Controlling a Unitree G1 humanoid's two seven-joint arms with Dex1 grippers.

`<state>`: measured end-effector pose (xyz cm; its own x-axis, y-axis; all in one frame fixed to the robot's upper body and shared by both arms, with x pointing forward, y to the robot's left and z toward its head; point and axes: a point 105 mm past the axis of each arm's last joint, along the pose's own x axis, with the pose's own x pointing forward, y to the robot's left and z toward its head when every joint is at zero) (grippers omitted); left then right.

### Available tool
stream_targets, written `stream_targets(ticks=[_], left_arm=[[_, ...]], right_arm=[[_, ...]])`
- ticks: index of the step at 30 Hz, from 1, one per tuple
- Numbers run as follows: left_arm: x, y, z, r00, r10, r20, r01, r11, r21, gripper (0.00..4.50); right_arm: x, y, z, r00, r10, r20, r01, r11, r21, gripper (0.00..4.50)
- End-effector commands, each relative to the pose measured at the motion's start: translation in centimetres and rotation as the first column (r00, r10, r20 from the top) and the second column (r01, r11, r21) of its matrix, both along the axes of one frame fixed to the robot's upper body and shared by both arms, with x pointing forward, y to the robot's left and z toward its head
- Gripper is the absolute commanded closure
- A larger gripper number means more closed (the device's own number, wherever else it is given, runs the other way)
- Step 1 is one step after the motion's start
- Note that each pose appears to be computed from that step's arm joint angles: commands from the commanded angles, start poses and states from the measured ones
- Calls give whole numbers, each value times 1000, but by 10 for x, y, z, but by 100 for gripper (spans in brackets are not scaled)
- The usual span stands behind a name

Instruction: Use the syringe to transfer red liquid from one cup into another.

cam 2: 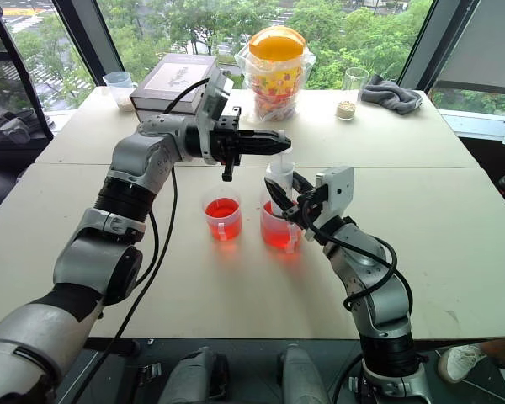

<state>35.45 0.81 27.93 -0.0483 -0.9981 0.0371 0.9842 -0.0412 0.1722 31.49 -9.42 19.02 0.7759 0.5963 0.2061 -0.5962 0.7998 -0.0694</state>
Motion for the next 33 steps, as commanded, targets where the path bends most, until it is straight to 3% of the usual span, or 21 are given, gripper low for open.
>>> stream_targets(ticks=[1,5,19,28,33], left_arm=[[-9,9,42,994,9,109,2,996,-94,302],[-10,13,32,994,10,112,-4,998,-57,114],[-6,80,0,982,183,55,-186,981,60,114],[2,130,11,921,384,64,-386,922,29,114],[5,142,19,892,443,88,-445,896,8,114]], right_arm=[[-5,9,4,999,50,9,-50,999,-18,309],[-3,5,20,998,40,49,-39,999,-12,309],[3,-2,47,996,34,88,-34,999,6,309],[-4,32,112,958,220,185,-235,970,64,309],[0,65,114,922,346,173,-365,926,95,309]])
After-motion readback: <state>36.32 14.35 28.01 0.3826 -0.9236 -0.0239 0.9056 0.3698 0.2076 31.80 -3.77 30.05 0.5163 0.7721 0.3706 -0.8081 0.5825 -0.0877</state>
